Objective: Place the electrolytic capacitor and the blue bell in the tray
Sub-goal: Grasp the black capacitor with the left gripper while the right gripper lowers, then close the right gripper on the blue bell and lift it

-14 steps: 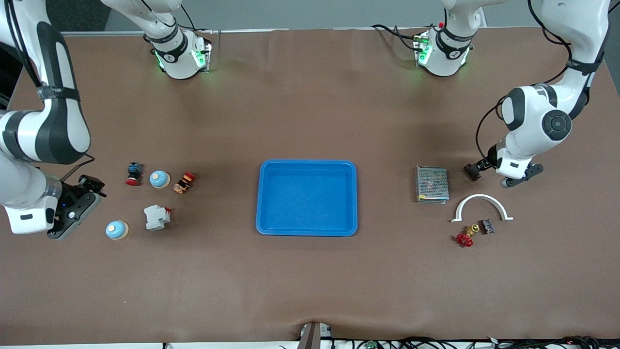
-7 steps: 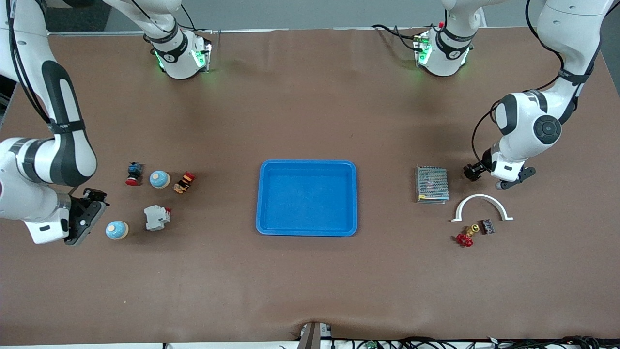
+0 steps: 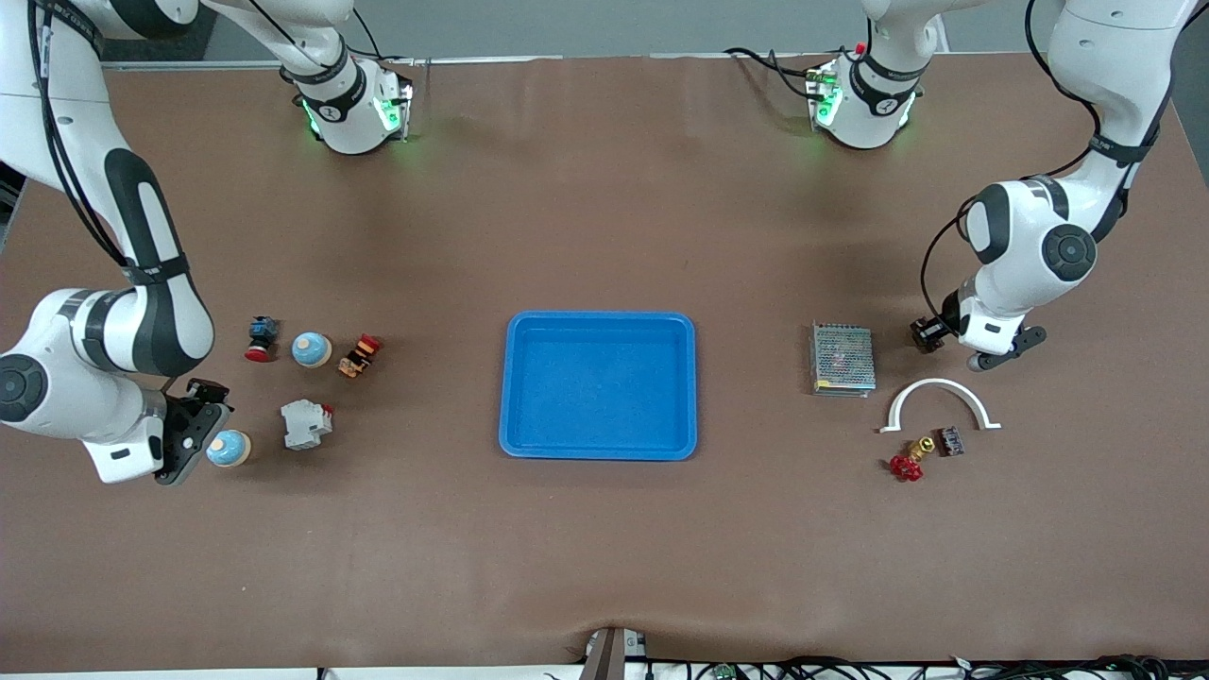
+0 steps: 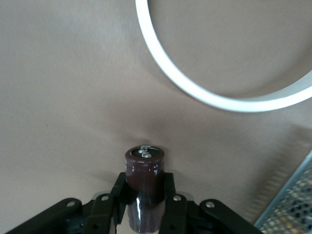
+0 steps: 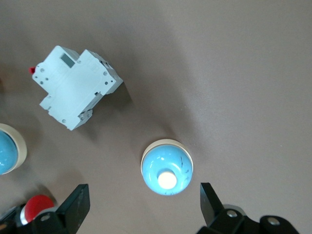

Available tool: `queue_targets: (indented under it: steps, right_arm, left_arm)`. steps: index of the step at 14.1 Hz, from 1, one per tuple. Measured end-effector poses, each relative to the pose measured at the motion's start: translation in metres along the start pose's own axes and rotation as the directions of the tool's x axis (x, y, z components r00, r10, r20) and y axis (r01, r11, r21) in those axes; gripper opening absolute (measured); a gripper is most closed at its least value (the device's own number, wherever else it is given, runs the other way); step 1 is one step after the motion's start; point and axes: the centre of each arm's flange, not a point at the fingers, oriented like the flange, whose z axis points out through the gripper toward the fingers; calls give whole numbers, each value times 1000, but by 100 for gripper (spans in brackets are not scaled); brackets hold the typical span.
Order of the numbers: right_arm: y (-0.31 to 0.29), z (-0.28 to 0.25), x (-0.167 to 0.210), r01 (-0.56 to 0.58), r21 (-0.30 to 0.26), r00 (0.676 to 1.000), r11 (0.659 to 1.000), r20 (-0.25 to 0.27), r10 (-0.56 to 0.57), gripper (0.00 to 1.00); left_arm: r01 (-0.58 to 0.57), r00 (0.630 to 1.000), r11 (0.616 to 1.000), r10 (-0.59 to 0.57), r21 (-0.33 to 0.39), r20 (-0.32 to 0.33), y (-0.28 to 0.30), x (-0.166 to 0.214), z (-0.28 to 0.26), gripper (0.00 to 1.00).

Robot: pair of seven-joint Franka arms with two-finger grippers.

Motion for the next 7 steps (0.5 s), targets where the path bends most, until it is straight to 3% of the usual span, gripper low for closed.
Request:
queue_targets:
  steps: [7]
  right_arm:
    - [5,27,-6,-12,-4,1000,1000,-7,12,100]
  left_arm:
    - [-66,996,998,65,-13,-63,38,2,-67,33]
